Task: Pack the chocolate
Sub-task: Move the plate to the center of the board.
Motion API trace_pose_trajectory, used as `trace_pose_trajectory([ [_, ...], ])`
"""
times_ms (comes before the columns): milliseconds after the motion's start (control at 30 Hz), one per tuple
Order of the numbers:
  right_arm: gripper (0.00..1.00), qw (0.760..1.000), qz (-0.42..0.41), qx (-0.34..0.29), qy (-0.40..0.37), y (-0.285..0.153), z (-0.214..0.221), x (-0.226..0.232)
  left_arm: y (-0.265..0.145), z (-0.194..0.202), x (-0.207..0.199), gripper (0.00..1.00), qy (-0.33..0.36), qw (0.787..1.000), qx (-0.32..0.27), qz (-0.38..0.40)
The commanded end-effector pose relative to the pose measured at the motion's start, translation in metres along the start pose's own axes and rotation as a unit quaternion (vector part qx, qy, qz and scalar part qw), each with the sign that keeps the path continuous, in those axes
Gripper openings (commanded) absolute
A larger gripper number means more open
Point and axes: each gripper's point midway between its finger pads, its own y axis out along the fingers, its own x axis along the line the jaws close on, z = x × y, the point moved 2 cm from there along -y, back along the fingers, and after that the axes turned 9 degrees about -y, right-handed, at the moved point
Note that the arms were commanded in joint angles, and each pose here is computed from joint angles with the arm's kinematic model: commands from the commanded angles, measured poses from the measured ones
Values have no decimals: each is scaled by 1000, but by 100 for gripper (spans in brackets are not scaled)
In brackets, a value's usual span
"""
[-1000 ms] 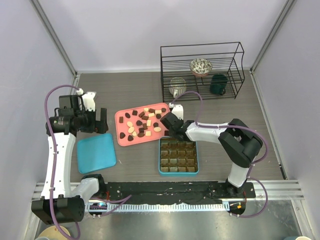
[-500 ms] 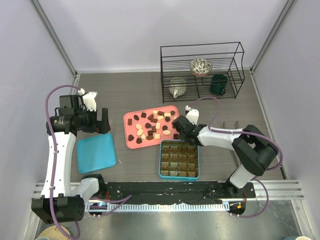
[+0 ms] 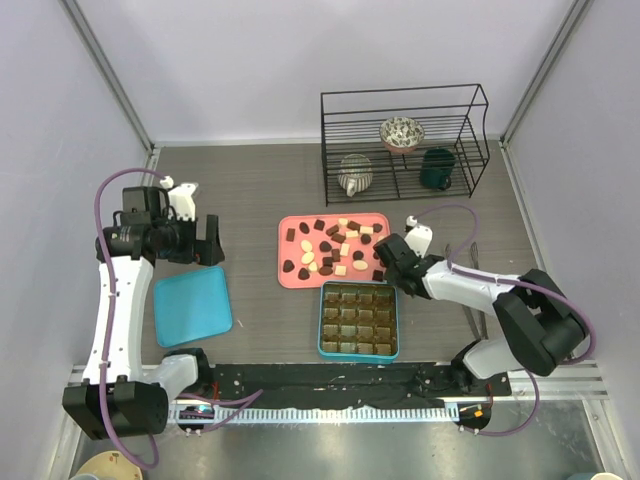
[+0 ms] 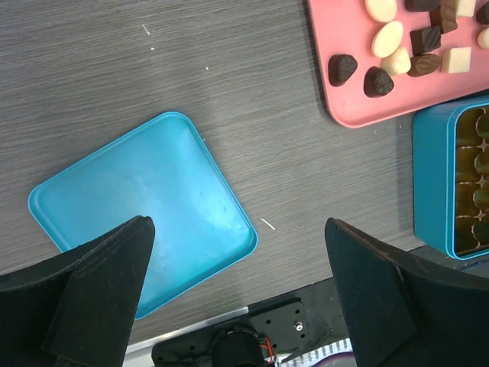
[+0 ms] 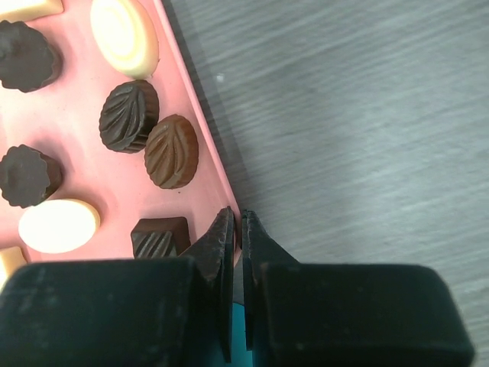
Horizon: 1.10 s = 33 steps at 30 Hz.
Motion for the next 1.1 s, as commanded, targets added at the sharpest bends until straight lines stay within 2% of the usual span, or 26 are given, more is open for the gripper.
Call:
trace_pose_trajectory([
  [0, 5, 993, 89, 69, -26, -5, 44, -55, 1, -12, -6, 100, 12, 1000, -18, 19],
  [233, 7, 994, 82, 72, 29, -12, 51, -61, 4, -11, -5, 100, 16, 1000, -15, 21],
  [267, 10, 993, 83, 72, 32, -12, 50, -62, 5, -12, -5, 100, 17, 1000, -14, 21],
  [367, 33, 994, 84, 64, 32, -14, 40, -60, 5, -11, -6, 100, 18, 999, -11, 26],
  [433, 39, 994, 88, 56, 13, -14, 30, -62, 5, -12, -6, 100, 19, 999, -13, 25],
  [467, 46, 995, 87, 48, 10, -16, 18, -59, 5, -12, -6, 100, 20, 999, -13, 27],
  [567, 50, 996, 88, 32, -14, -23, -11, -58, 6, -11, -5, 99, 20, 999, -12, 24],
  [633, 51, 996, 82, 14, -24, -35, -32, -57, 6, -9, -4, 100, 22, 999, -11, 22],
  [700, 47, 997, 76, 5, -27, -45, -41, -57, 7, -7, -3, 100, 23, 999, -10, 19],
  [867, 43, 997, 78, 6, -29, -67, -33, -76, 7, -7, -1, 100, 33, 999, -13, 16],
  [967, 31, 998, 22, 52, -12, -78, -12, -62, 10, -7, 0, 100, 30, 999, -8, 17],
  [1067, 25, 997, 16, 78, -19, -86, 6, -59, 10, -8, 0, 100, 31, 999, -10, 17],
])
